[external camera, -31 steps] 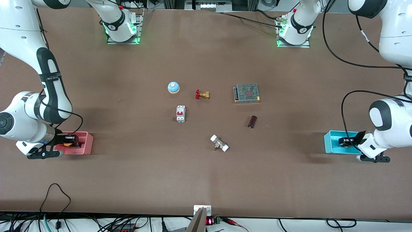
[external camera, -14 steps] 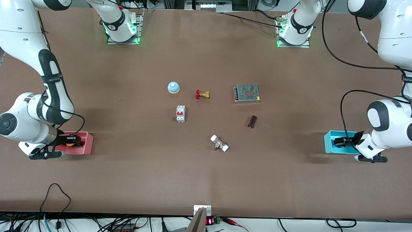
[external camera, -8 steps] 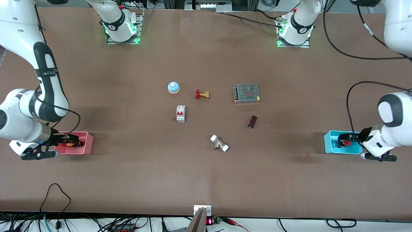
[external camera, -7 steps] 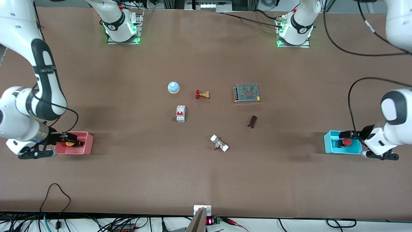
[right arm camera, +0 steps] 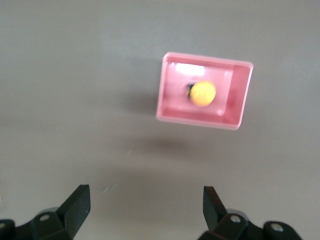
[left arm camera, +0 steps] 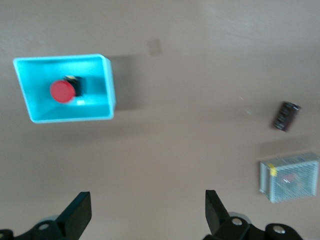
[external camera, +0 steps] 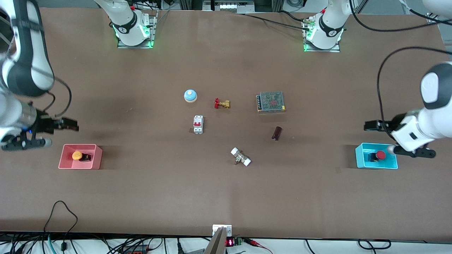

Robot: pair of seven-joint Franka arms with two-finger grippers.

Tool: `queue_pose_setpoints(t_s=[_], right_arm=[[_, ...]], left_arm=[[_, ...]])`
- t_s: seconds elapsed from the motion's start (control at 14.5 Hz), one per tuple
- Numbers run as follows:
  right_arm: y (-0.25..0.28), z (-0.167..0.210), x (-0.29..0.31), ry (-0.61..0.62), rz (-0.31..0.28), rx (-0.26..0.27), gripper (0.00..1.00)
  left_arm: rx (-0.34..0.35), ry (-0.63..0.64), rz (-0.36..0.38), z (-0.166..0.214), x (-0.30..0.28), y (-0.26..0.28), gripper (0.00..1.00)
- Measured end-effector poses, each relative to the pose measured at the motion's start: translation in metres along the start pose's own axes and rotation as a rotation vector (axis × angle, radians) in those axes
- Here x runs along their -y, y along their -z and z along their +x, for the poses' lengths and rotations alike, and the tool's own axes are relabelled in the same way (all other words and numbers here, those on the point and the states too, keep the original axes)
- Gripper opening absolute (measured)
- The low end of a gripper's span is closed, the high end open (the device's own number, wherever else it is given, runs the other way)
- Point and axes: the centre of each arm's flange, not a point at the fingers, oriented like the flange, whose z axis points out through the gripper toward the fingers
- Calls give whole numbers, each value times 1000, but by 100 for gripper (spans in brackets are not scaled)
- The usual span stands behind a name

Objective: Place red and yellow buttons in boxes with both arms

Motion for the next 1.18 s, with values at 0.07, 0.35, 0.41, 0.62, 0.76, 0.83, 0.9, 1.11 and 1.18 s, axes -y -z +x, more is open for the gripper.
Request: queue_pose_setpoints(t_s=[0.07,0.35,0.41,0.62,0.76,0.83,0.9,1.11,1.18], right_arm=[[17,-13,17,-4,0,0,100],[57,-50,63,-58,-12,0,100],[60,-53,69,-86,-14,-4,100],[57,-51,77,-119,-12,-3,100],[60,-49,75,-122,-8,-14,100],[64,-47,74,-124,-4,-25,100],[70,-45,74,-125,-3,-40,100],[96,-41,59,-152,-1,-60,100],[106,-45,49,-170,1,-38,100]], left_arm=[[5,-6,7,-7,-15,10,100],[-15,-29,27,-40,-44,57,100],[-37,-29,31,-50,-48,72,100],[-150,-27,47,-80,-63,119,100],[-205,12,56,-102,-74,135,100],[-215,29,63,-112,-76,135,100],[-223,39,82,-120,-76,132,100],[-214,43,131,-127,-72,119,100],[-206,45,131,-126,-71,115,100]])
